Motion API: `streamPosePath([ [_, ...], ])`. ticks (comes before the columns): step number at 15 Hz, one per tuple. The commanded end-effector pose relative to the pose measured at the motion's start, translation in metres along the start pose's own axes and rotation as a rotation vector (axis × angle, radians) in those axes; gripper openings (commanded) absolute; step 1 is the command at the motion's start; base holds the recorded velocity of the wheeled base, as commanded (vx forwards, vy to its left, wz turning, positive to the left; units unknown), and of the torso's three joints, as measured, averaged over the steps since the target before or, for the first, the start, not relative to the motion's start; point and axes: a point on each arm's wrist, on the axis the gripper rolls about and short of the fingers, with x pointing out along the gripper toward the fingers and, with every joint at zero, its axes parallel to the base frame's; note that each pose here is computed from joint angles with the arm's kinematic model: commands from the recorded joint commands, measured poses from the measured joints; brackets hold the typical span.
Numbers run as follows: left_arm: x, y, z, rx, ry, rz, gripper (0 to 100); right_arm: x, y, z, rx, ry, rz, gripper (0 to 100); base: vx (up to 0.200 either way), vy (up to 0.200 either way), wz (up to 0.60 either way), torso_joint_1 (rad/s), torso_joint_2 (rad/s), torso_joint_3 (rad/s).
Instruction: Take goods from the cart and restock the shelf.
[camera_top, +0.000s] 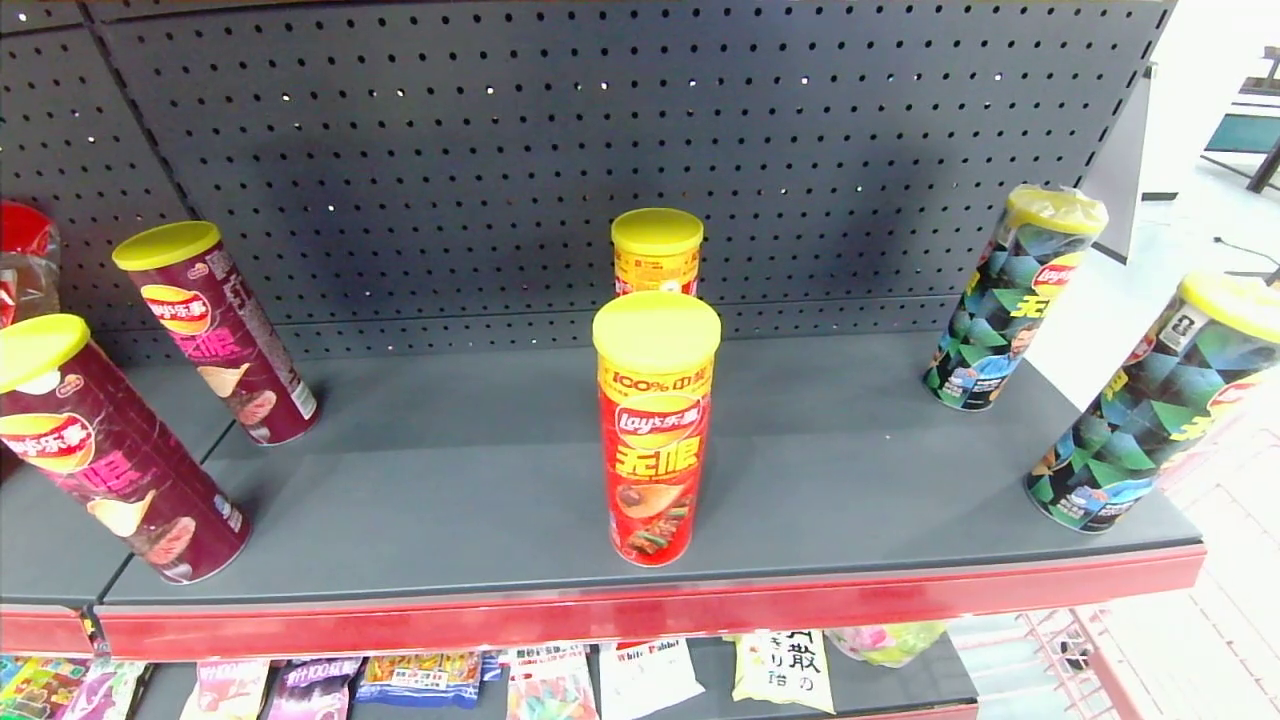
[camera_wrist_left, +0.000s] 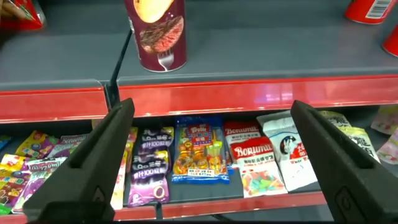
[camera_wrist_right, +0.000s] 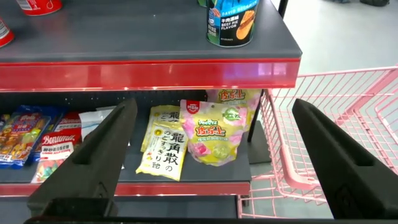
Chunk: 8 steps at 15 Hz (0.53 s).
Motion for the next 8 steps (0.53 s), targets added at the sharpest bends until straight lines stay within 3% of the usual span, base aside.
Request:
streamPosePath([
  [1,0.0001,0.0000,-0.0001,-0.001,0.001,0.000,100,0.0000,0.0000,-0.0001,0.000,0.000,0.001,100,0.000,0.000,0.00,0.000,0.00,0.000],
  [8,0.0001,0.0000,-0.0001,-0.001,0.001,0.000,100,-0.0001,-0.0005,0.0002,0.003,0.000,-0.024,100,0.000,0.000,0.00,0.000,0.00,0.000],
])
